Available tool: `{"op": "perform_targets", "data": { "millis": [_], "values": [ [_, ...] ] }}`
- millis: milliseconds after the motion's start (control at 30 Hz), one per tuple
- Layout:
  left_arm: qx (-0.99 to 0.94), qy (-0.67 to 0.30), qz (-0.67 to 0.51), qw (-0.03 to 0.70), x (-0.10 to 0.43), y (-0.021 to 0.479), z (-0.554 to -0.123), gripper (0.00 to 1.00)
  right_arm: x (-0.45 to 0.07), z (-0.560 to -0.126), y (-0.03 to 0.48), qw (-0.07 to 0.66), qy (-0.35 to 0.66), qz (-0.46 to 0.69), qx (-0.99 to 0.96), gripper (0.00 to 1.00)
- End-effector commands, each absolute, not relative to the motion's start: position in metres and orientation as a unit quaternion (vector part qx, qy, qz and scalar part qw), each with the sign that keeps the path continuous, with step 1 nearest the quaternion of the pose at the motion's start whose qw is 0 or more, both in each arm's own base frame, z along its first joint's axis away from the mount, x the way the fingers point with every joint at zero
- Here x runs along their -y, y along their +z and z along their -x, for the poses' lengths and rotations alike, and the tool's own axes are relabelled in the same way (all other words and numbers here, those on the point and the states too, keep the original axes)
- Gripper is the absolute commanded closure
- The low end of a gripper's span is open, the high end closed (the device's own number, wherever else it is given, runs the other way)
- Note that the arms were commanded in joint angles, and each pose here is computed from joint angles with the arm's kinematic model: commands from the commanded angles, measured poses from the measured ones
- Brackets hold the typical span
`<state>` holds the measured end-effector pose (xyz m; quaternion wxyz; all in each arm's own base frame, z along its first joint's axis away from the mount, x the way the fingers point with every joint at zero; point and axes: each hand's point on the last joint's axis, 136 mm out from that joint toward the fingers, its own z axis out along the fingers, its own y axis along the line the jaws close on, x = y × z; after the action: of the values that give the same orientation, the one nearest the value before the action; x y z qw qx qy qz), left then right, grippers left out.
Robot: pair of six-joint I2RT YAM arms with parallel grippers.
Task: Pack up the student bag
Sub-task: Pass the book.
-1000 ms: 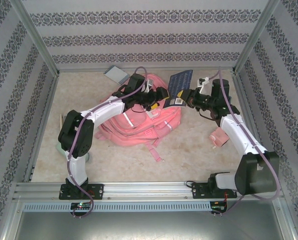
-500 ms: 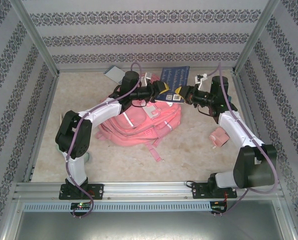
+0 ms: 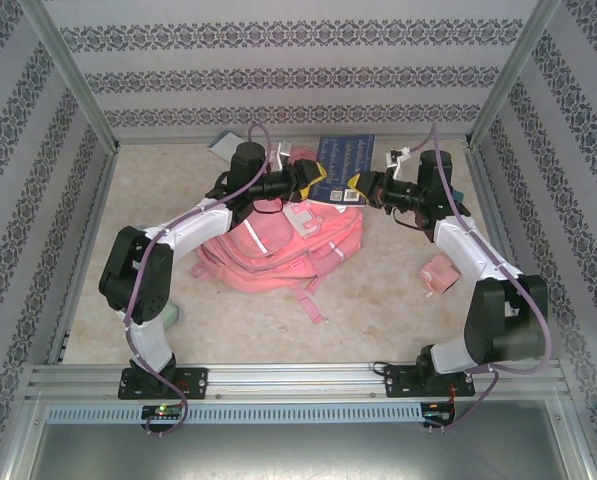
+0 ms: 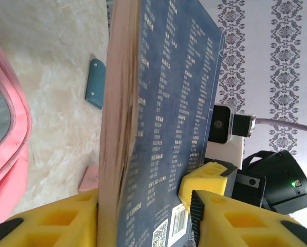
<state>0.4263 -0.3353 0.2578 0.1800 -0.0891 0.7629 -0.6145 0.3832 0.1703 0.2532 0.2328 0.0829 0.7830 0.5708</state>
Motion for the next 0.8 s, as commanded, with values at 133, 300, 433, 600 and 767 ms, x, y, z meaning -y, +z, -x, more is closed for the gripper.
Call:
{"op": "perform_targets", "data": {
  "millis": [133, 300, 433, 600, 767],
  "values": [
    [-0.750, -0.626, 0.054, 0.206, 0.333, 0.283, -0.422, 0.89, -0.180, -0.387, 0.270, 0.253, 0.578, -0.044, -0.775, 1.00],
    [-0.756, -0.614, 0.068, 0.215, 0.321, 0.279, -0.421, 1.00, -0.181, -0.387, 0.263, 0.251, 0.563, -0.042, -0.786, 0.84],
    [-0.769, -0.587, 0.089, 0.235, 0.298, 0.273, -0.423, 1.00, -0.181, -0.387, 0.245, 0.252, 0.519, -0.047, -0.816, 0.55],
    [-0.791, -0.531, 0.134, 0.274, 0.246, 0.264, -0.420, 1.00, -0.198, -0.382, 0.223, 0.257, 0.432, -0.014, -0.864, 0.49],
    [-0.805, -0.464, 0.195, 0.314, 0.182, 0.253, -0.409, 1.00, -0.228, -0.380, 0.200, 0.258, 0.360, 0.030, -0.896, 0.48]
  ]
}}
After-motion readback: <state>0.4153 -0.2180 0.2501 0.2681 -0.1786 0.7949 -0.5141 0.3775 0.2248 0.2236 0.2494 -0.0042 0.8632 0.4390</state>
